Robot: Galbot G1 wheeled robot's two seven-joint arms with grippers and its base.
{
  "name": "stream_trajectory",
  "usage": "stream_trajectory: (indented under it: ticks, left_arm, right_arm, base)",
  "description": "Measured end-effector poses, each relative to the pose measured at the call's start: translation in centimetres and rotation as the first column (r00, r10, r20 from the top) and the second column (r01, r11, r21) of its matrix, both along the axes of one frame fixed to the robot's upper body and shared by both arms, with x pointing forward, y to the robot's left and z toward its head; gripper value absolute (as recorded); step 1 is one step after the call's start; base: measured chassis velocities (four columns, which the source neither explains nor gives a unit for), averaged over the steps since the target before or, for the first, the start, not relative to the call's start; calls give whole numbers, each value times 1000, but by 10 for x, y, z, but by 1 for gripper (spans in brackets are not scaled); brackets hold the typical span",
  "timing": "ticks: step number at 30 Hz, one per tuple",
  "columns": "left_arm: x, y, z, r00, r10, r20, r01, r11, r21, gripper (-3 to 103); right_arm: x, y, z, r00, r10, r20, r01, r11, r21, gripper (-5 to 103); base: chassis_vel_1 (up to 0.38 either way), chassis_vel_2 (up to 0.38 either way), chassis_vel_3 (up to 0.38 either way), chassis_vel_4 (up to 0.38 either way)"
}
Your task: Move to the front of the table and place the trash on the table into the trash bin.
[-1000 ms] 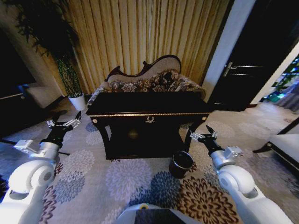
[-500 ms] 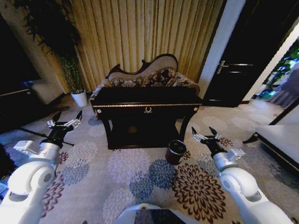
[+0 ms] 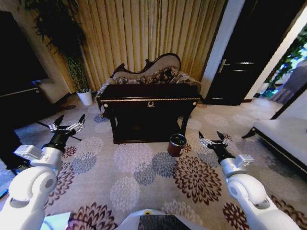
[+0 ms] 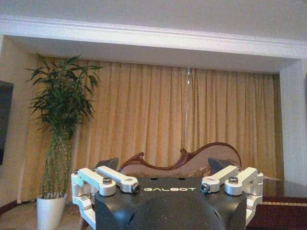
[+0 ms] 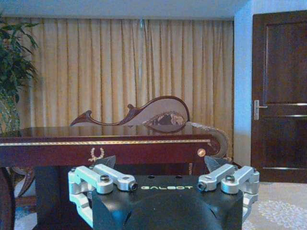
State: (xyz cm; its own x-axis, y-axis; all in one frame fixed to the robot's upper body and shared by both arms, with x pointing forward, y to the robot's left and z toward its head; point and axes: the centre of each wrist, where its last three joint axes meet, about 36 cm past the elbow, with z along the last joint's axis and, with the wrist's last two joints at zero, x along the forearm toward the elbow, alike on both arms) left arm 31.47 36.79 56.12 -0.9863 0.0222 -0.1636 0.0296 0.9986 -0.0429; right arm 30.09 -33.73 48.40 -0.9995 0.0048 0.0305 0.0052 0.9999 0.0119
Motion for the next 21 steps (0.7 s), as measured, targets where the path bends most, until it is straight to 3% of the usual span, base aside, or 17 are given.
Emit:
stream_trajectory:
  ticks: [4, 8, 21]
  left_arm:
    - [0, -1, -2, 1000, 4, -4, -4, 1000, -2, 100]
    - [1, -6, -6, 998, 56, -10, -56, 998, -22, 100]
    - [6, -9, -10, 997, 76, -3, -76, 997, -22, 100]
  right_arm:
    - [1, 0, -6, 1000, -5, 9, 5, 1000, -1, 100]
    - [5, -1, -13, 999, -41, 31, 41, 999, 0, 100]
    - [10, -5, -22, 996, -73, 50, 74, 997, -19, 100]
  base:
    - [243, -248, -212, 242]
    - [180, -131, -162, 105]
    - [-17, 13, 13, -14]
